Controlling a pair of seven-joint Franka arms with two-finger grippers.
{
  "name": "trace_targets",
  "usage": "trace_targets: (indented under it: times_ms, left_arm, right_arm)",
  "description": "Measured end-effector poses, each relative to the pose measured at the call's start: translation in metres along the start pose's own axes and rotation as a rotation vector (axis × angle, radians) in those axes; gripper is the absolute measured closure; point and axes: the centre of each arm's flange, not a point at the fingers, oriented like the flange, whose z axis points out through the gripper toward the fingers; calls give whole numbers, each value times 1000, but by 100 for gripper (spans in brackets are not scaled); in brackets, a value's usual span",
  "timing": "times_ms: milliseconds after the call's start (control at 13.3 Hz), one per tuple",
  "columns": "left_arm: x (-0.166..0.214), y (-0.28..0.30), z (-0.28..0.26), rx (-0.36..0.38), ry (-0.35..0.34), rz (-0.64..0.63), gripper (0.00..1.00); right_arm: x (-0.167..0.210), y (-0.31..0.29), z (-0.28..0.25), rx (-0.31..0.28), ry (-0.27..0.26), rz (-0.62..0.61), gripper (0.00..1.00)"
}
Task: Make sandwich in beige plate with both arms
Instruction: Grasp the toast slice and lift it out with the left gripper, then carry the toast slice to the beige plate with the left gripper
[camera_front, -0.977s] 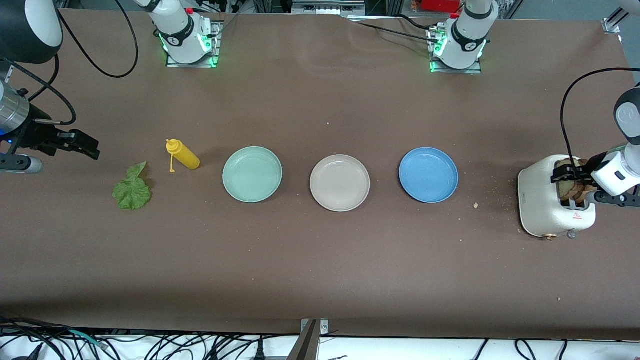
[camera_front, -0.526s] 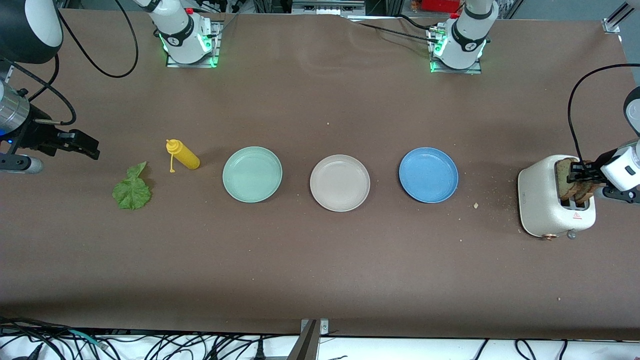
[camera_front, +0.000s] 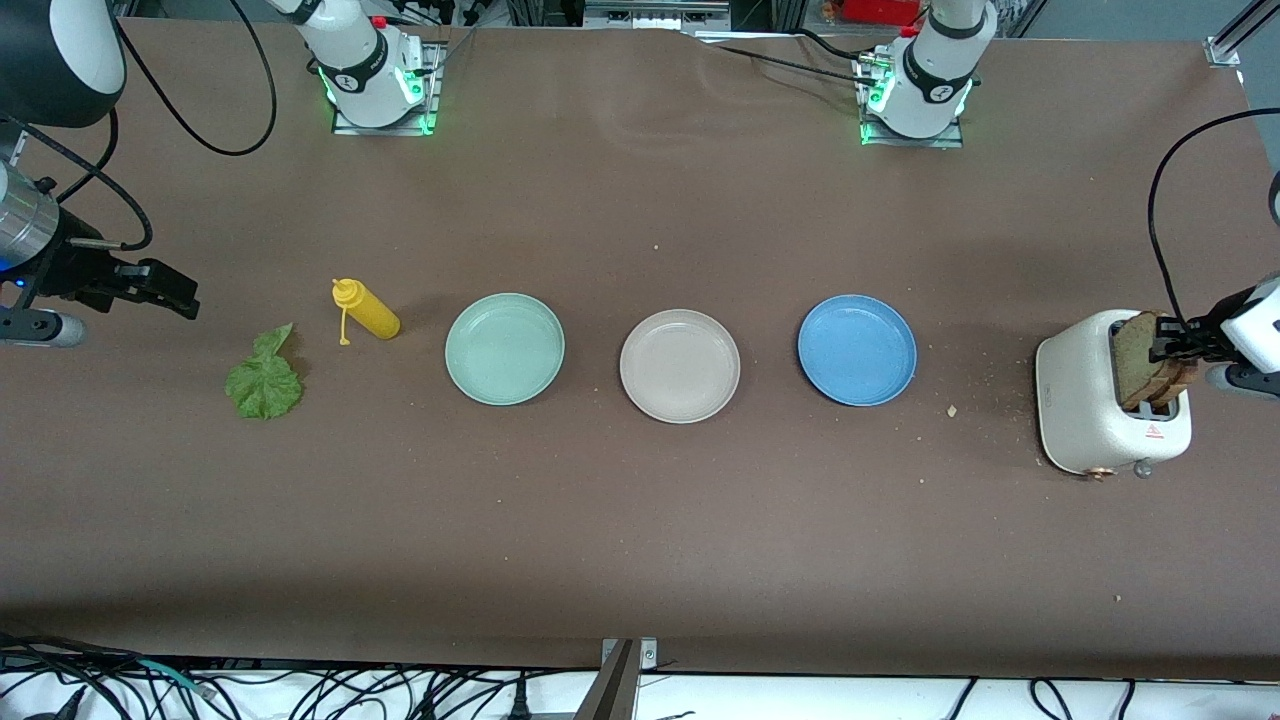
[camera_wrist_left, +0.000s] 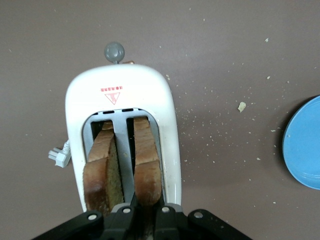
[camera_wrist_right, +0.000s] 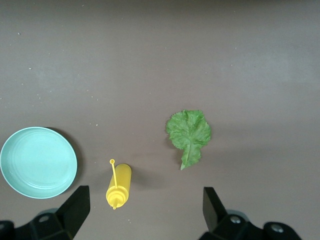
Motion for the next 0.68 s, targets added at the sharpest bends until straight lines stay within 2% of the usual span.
trace_targets:
  times_ms: [676]
  left_arm:
    - [6, 26, -91, -14, -4, 50, 91]
  right_arm:
    - [-1, 0, 4, -1, -9, 0, 0]
